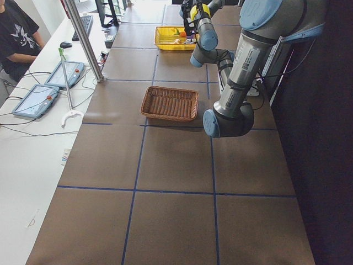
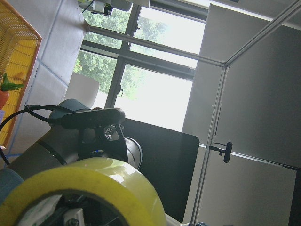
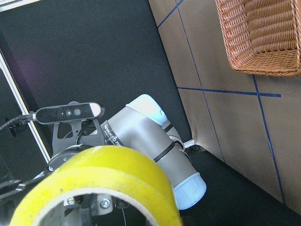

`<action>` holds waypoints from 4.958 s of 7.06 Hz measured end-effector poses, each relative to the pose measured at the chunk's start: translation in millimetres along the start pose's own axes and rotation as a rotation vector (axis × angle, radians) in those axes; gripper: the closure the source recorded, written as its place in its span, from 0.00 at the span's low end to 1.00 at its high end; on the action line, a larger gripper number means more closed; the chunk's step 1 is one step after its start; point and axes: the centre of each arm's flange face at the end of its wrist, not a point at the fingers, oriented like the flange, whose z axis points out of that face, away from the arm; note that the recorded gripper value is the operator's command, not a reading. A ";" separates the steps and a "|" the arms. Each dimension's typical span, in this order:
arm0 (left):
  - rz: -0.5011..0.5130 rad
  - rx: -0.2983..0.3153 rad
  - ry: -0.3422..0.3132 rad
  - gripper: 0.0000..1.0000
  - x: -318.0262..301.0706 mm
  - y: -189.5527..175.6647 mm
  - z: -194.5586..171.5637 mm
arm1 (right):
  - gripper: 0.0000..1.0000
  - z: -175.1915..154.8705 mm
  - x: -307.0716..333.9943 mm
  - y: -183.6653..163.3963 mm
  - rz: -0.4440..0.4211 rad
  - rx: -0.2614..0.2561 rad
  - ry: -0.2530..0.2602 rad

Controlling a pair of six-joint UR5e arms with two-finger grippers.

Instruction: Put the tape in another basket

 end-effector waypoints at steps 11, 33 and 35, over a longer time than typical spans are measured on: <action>0.055 0.160 -0.225 1.00 -27.5 -51.4 -39.3 | 0.00 -100.3 11.7 -37.3 -0.119 0.210 0.067; 0.255 0.119 -1.539 0.00 -149.2 -244.7 -82.3 | 0.00 -334.7 118.4 -144.8 -0.426 0.502 0.953; 0.337 0.039 -1.501 0.00 -61.8 -262.8 -134.5 | 0.00 -369.5 106.3 -146.5 -0.423 0.504 1.001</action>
